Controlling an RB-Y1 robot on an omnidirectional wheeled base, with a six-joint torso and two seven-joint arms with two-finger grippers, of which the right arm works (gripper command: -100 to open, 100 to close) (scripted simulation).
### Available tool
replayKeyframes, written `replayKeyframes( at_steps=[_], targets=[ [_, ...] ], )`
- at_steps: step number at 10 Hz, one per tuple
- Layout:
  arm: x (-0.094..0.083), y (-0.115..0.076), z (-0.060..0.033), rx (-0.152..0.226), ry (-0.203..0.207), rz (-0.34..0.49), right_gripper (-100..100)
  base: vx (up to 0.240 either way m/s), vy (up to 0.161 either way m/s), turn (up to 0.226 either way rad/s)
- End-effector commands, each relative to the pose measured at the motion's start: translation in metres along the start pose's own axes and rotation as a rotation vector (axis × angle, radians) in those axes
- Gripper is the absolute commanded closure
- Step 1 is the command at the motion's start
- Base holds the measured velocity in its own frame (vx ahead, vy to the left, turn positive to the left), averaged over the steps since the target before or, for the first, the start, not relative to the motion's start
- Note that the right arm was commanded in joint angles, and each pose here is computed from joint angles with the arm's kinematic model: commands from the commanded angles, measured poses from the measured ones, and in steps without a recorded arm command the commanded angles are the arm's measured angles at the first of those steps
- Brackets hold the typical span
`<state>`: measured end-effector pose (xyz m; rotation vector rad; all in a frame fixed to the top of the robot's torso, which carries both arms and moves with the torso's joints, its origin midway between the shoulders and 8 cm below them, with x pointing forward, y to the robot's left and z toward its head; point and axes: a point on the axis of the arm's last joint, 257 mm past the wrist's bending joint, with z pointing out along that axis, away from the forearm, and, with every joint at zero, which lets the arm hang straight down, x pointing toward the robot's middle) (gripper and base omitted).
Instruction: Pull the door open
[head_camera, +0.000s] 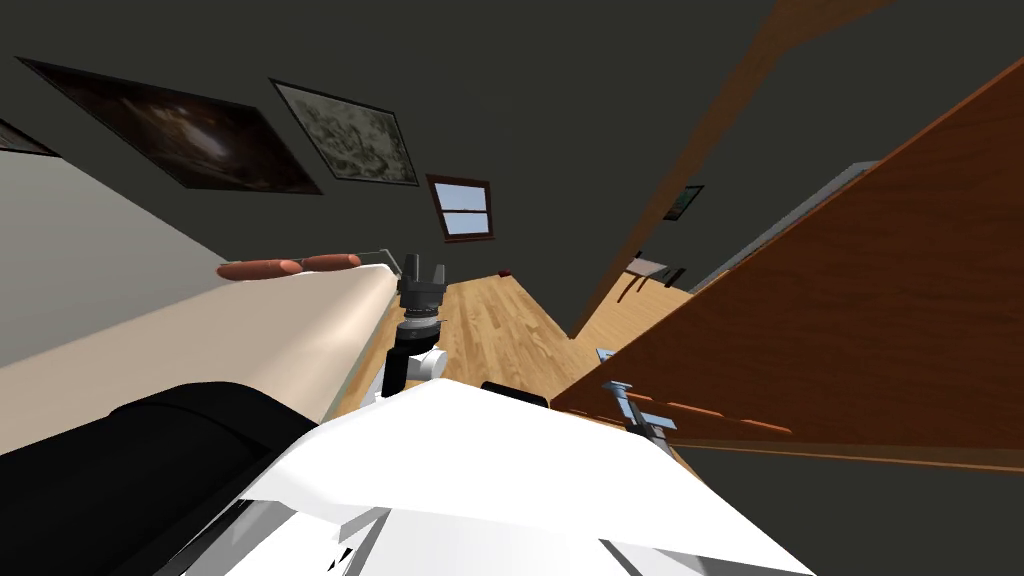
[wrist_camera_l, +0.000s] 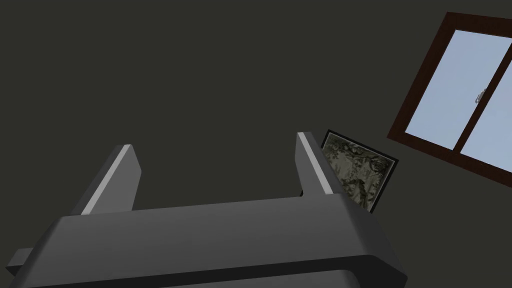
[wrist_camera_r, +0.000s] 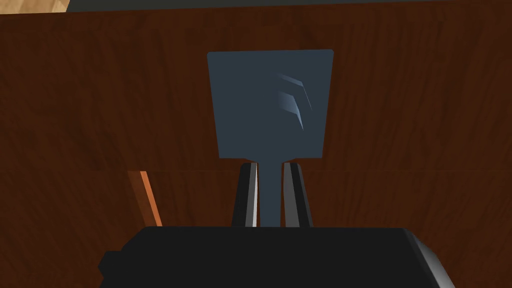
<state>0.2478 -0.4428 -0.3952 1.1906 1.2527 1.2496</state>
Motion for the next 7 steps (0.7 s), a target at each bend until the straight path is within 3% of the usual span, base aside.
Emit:
replayKeyframes(
  at_steps=[1,7],
  targets=[
    [-0.0003,0.0005,-0.0004,-0.002,0.002,-0.001,100,-0.173,-0.053,0.119],
    [-0.0018,0.0018,-0.0009,-0.005,0.009,-0.003,100,-0.204,-0.066,0.161]
  ],
)
